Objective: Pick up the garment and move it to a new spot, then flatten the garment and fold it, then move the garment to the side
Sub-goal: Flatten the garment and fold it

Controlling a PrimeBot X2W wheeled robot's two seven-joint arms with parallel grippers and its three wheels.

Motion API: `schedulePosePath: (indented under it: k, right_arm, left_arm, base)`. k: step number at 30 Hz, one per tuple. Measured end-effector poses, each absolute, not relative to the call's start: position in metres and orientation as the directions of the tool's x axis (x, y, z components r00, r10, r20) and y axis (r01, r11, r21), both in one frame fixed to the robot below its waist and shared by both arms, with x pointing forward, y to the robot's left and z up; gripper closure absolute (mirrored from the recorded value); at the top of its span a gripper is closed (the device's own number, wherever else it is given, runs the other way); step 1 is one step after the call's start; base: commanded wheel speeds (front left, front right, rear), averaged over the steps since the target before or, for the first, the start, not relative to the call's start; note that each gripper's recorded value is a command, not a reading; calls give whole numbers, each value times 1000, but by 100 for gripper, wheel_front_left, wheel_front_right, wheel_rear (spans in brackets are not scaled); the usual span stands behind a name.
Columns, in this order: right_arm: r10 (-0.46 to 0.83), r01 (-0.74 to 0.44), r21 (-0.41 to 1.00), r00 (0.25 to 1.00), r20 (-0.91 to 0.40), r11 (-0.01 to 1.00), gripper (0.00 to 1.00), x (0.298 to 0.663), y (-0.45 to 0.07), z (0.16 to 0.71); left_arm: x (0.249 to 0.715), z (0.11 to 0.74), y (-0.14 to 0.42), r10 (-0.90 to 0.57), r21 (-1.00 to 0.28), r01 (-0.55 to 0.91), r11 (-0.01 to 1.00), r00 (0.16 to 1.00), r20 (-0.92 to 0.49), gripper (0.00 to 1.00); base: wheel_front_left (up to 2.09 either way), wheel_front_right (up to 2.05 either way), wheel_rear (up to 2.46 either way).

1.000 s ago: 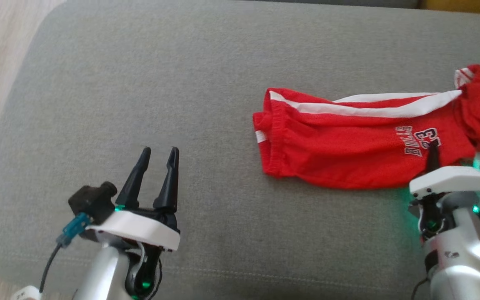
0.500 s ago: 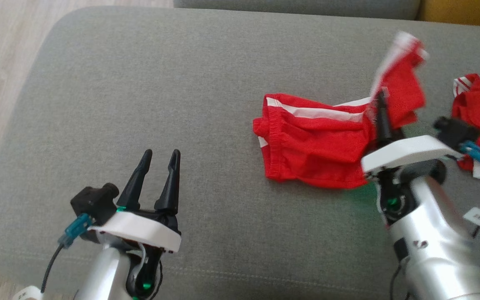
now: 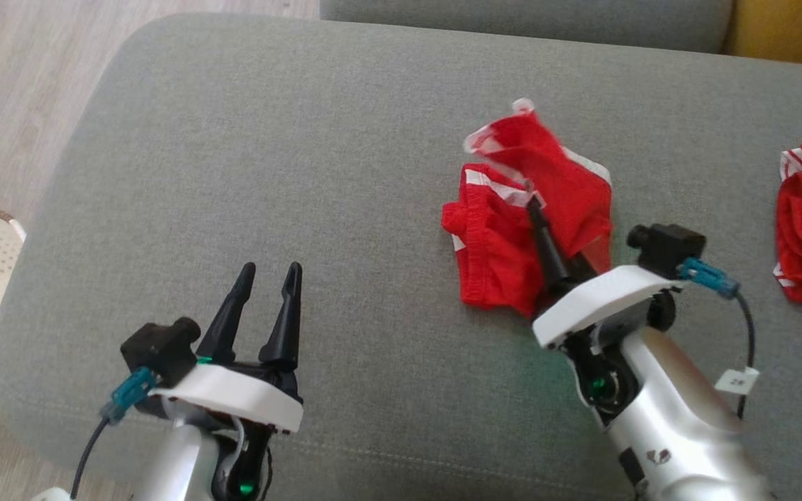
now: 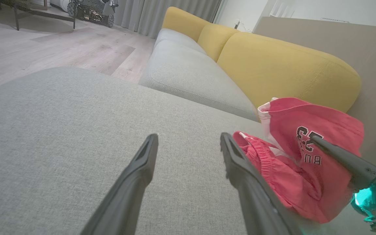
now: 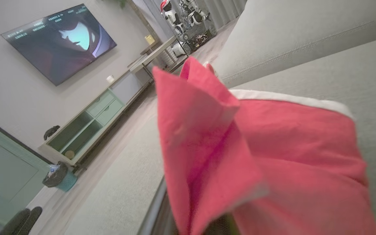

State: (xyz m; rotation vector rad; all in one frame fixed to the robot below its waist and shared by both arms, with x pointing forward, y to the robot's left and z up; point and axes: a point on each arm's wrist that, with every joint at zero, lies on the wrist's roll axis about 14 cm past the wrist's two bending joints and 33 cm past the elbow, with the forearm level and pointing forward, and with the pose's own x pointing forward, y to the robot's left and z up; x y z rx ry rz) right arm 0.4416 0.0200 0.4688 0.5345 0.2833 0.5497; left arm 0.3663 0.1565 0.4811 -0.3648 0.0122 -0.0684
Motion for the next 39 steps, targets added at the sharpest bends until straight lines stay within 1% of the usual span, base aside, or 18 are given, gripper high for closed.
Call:
schedulePosePath:
  k: [4, 5, 6, 7, 10, 16, 20, 25, 28, 32, 33, 37, 39]
  right_arm:
    - [614, -461, 539, 777, -137, 704, 100, 432, 37, 463]
    - [620, -465, 535, 770, -149, 706, 60, 430, 38, 460]
    - [627, -471, 522, 760, -168, 711, 60, 427, 40, 454]
    - [634, -480, 506, 751, -184, 716, 0, 425, 42, 449]
    - [649, -491, 499, 732, -207, 714, 0, 420, 47, 443]
    - [703, -538, 490, 664, -254, 685, 0, 404, 64, 432]
    - [701, -520, 496, 643, -308, 695, 0, 398, 63, 418]
    - [694, -495, 495, 591, -412, 714, 0, 388, 59, 391]
    - [695, -494, 495, 577, -428, 715, 0, 387, 60, 387]
    - [690, -505, 483, 617, -378, 715, 0, 401, 59, 401]
    - [682, -512, 467, 648, -340, 720, 0, 410, 54, 410]
    - [634, -499, 433, 729, -258, 751, 0, 429, 31, 430]
    - [608, -507, 382, 764, -217, 773, 0, 437, 16, 440]
  left_arm:
    - [365, 480, 157, -67, -357, 61, 932, 998, -4, 0]
    - [365, 479, 157, -67, -357, 60, 932, 998, -5, 0]
    - [364, 479, 157, -66, -357, 59, 932, 998, -6, 0]
    - [364, 479, 158, -64, -356, 57, 933, 998, -7, 0]
    - [363, 478, 159, -58, -356, 51, 933, 998, -10, 0]
    - [362, 477, 162, -49, -362, 40, 931, 999, -15, 0]
    - [362, 476, 163, -47, -363, 37, 931, 999, -18, 0]
    - [362, 474, 163, -45, -363, 33, 931, 999, -25, 0]
    - [362, 473, 163, -44, -363, 31, 931, 999, -29, 0]
    - [363, 473, 163, -45, -362, 31, 932, 999, -29, 0]
    - [364, 474, 161, -49, -363, 37, 931, 998, -25, 0]
    - [366, 478, 158, -61, -364, 53, 930, 998, -11, 0]
    - [368, 481, 156, -66, -364, 62, 929, 998, 0, 0]
  base:
    - [0, 0, 0]
    - [0, 0, 0]
    - [0, 0, 0]
    - [0, 0, 0]
    - [0, 0, 0]
    - [0, 0, 0]
    - [0, 0, 0]
    - [0, 0, 0]
    - [0, 0, 0]
    - [0, 0, 0]
    - [0, 0, 0]
    - [0, 0, 0]
    - [0, 0, 0]
